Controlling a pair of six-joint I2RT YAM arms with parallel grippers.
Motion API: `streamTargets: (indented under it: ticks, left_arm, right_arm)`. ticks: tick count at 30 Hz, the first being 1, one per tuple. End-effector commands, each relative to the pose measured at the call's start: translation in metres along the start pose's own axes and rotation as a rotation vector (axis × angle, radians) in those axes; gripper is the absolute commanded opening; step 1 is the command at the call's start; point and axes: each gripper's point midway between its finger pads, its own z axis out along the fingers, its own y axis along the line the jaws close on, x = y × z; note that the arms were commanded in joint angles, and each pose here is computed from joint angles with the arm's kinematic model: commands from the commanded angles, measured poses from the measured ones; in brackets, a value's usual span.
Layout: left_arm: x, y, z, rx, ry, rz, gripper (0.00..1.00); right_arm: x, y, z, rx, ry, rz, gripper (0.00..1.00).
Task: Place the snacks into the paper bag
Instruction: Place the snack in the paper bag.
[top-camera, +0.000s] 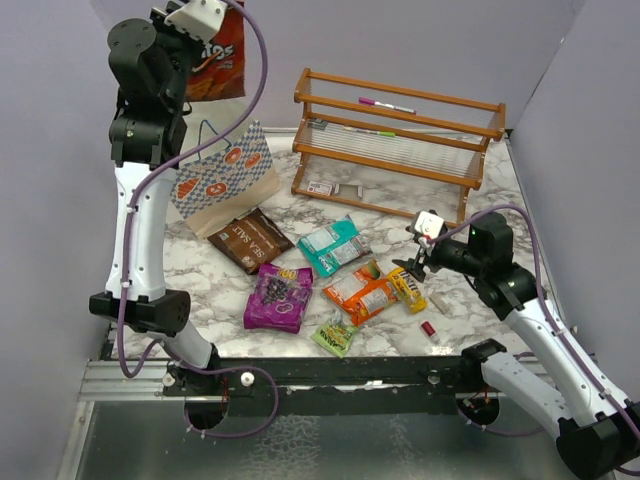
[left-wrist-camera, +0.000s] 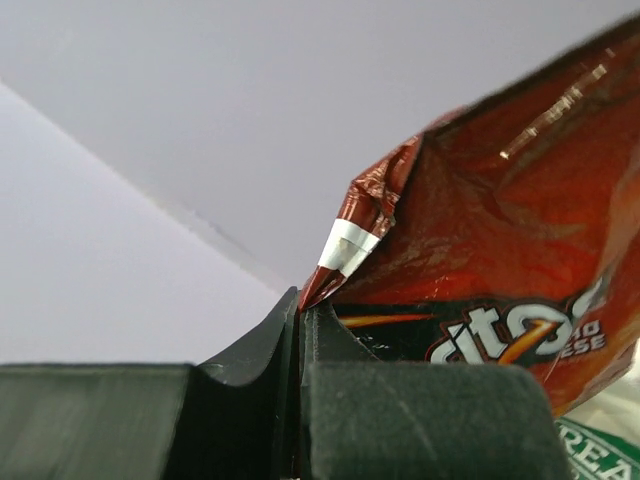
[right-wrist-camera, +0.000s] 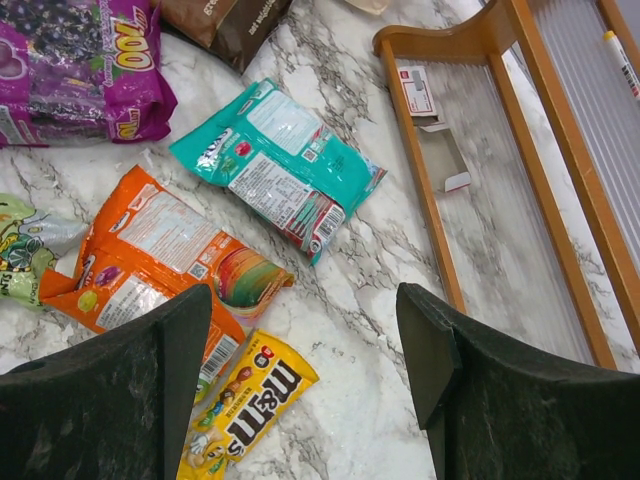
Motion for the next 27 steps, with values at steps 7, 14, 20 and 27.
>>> streamTargets:
  ticks: [7,14,20,27]
  left_arm:
    - [0.068,0.028,0.003,-0.030,0.149,0.042,0.00]
    - [0.117,0.000,0.005,0.059,0.258,0.060,0.00]
    - [0.157,-0.032,0.001,0.159,0.351,0.067,0.00]
    - [0.202,-0.078,-0.015,0.312,0.459,0.016,0.00]
  right_arm:
    - [-0.004,-0.001,-0.001,0.011,-0.029,-0.009,0.74]
    - [-0.003,-0.001,-0.001,0.008,-0.027,-0.006,0.74]
    - [-0.002,-0.001,-0.002,0.009,-0.027,-0.004,0.74]
    - [0.000,0.000,-0.001,0.008,-0.026,-0.001,0.74]
